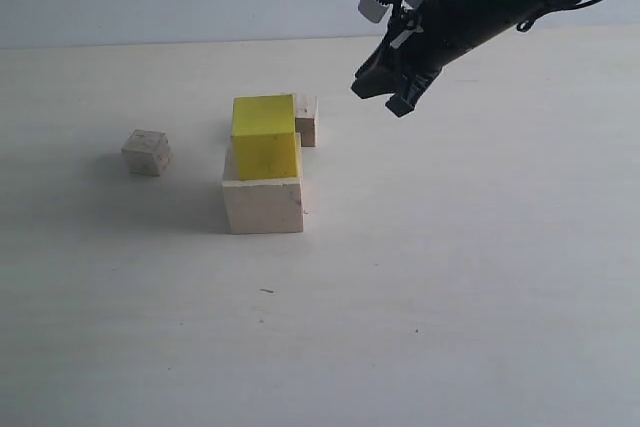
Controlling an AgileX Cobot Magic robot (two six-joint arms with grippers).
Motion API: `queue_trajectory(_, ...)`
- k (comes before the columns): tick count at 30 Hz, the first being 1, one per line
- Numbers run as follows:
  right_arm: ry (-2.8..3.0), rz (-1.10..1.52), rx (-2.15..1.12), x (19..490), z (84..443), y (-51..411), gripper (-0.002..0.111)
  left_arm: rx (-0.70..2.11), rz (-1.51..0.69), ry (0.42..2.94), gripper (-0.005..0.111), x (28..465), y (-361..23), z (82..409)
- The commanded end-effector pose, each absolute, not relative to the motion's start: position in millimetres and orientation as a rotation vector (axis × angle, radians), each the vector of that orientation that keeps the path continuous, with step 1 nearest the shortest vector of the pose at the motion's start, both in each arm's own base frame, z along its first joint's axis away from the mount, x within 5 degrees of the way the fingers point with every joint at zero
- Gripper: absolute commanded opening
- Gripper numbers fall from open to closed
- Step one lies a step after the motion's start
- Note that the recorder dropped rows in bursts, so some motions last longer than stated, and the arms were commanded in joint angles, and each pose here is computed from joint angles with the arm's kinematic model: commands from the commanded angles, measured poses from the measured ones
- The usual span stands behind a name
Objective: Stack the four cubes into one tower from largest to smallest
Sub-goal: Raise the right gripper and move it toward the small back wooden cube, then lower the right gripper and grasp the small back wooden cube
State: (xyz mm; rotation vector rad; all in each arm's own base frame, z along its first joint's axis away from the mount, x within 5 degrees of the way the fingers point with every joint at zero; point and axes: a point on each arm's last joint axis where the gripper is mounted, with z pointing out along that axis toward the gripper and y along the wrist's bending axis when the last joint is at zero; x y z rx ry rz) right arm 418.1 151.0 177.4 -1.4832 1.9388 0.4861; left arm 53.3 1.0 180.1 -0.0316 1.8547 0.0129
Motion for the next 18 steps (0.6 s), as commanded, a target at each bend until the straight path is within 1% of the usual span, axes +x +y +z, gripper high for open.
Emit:
queue_trajectory(1,1.924,0.508,-1.485,420.5,170.7,153.2,0.043,-0.038,0.004,1.837,0.000,53.2,0.8,181.3)
queue_trajectory(5,1.893,0.465,-1.509,424.5,162.3,152.9,0.059,-0.038,0.004,1.837,0.000,53.2,0.8,181.3)
queue_trajectory(8,1.917,0.465,-1.436,429.3,156.7,153.7,0.065,-0.038,0.004,1.837,0.000,53.2,0.8,181.3)
queue_trajectory(13,1.937,0.465,-1.419,431.4,147.9,153.5,0.064,-0.038,0.004,1.837,0.000,53.2,0.8,181.3)
queue_trajectory(18,1.930,0.475,-1.406,432.1,149.4,154.4,0.064,-0.038,0.004,1.837,0.000,53.2,0.8,181.3)
